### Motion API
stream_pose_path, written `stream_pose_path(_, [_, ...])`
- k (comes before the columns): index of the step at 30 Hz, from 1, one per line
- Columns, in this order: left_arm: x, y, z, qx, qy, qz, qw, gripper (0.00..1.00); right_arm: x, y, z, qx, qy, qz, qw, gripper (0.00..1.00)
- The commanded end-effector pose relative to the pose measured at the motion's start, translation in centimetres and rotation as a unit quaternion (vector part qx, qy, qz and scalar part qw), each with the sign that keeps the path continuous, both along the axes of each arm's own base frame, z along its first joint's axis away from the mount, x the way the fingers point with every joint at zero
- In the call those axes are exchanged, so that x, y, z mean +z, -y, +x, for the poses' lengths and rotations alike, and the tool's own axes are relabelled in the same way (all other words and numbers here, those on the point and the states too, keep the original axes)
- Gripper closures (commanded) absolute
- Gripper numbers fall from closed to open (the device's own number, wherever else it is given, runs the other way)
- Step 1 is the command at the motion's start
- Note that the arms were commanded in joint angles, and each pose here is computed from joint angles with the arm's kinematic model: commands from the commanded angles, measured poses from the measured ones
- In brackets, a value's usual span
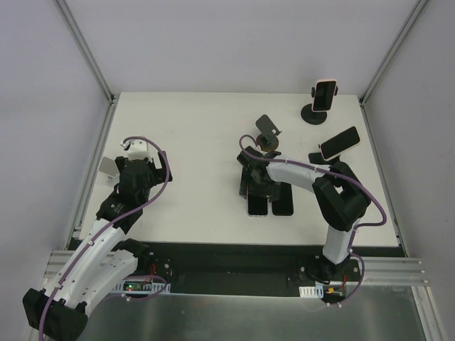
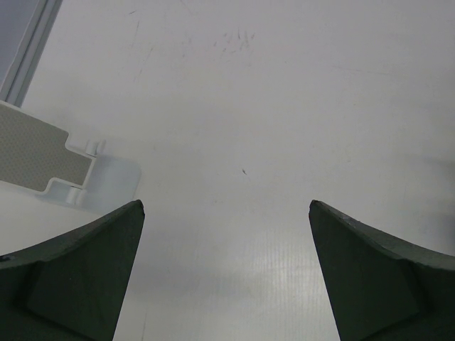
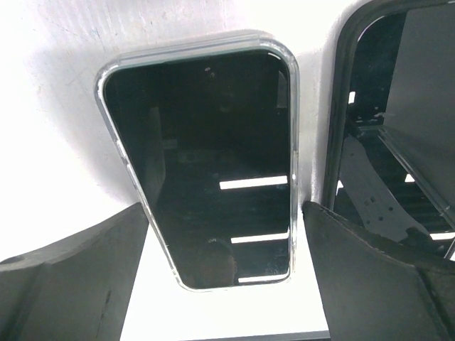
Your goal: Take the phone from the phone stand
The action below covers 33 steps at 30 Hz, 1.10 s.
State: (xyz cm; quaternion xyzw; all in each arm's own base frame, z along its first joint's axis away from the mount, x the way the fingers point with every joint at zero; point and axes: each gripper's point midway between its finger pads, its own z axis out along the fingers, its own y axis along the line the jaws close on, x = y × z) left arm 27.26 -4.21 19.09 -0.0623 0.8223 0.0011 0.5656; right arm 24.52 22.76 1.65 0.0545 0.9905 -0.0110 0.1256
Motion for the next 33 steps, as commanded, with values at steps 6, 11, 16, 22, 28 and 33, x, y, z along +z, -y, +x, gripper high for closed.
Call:
stream_pose_path(6, [0.7,-0.1,0.3,0.003,0.017,0.008,1.000,0.01,1.5,0.1,0.7,0.006,0.010,-0.005,1.000,0.09])
stream_pose_path(11, [0.8,-0.2,0.3,0.004,0.020,0.008,1.000,0.01,0.8,0.0,0.8,0.012,0.006,-0.010,1.000,0.15])
stream_pose_path(16, [0.8,-0.2,0.3,0.004,0.020,0.009,1.000,0.01,0.4,-0.1,0.9,0.016,0.004,-0.012,1.000,0.21])
stream_pose_path(22, [0.8,-0.3,0.3,0.005,0.021,0.009,1.000,0.01,0.3,0.1,1.3,0.023,0.010,-0.023,0.999,0.27])
stream_pose_path(28, [0.8,-0.2,0.3,0.002,0.021,0.008,1.000,0.01,0.6,0.3,1.9,0.026,0.019,-0.027,0.999,0.31])
stream_pose_path(33, [0.8,-0.2,0.2,0.003,0.021,0.010,1.000,0.01,1.5,-0.1,2.3,0.030,0.031,-0.017,0.999,0.26])
